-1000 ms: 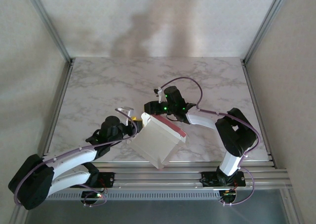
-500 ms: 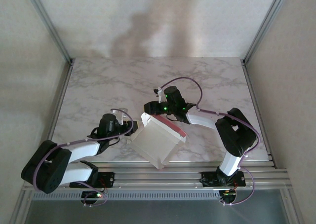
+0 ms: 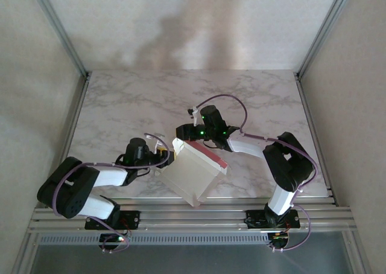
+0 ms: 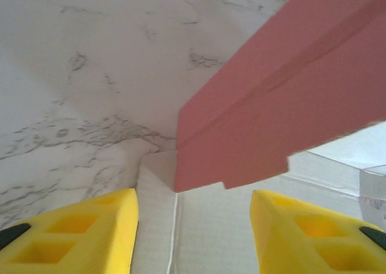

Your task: Fold the paper box

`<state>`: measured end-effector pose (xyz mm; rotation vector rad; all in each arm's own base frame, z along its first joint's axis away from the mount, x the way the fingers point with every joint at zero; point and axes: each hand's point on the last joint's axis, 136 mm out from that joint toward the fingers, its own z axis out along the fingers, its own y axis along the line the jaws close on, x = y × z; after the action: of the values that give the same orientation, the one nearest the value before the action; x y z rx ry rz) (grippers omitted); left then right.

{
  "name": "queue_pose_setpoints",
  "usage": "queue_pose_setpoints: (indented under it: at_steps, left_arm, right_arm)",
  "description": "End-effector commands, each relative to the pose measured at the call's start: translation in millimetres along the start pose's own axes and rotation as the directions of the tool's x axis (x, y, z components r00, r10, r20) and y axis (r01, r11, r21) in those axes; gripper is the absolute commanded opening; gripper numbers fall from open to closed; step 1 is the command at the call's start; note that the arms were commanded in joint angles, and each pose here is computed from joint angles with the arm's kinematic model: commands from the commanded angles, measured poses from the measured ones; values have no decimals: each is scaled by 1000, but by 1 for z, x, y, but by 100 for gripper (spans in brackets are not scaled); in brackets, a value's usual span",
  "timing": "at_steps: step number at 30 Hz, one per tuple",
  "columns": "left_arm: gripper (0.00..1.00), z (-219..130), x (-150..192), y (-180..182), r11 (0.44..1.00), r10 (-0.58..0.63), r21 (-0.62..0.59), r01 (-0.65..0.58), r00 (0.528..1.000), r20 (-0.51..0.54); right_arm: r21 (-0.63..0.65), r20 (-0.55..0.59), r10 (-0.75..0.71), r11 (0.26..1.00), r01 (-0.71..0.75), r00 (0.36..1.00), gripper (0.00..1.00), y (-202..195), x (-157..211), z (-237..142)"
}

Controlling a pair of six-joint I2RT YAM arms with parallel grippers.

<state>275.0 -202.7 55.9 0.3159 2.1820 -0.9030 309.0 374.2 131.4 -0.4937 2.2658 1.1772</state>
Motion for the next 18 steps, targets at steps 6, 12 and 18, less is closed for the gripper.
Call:
queue_pose_setpoints:
  at_steps: [6,12,18]
  left_arm:
    - [53,13,-23,-28,992,89,85,-93,995,49]
    - [54,14,-25,-38,985,104,131,-110,993,50]
    - [59,-2,-26,-34,988,134,65,-137,990,46]
  right_arm:
    - [33,-38,55,998,-54,998,48,-12,13,-4]
    - [23,-38,69,997,-68,997,47,-12,12,-6]
    - [19,-45,72,997,-72,996,47,-12,12,-6]
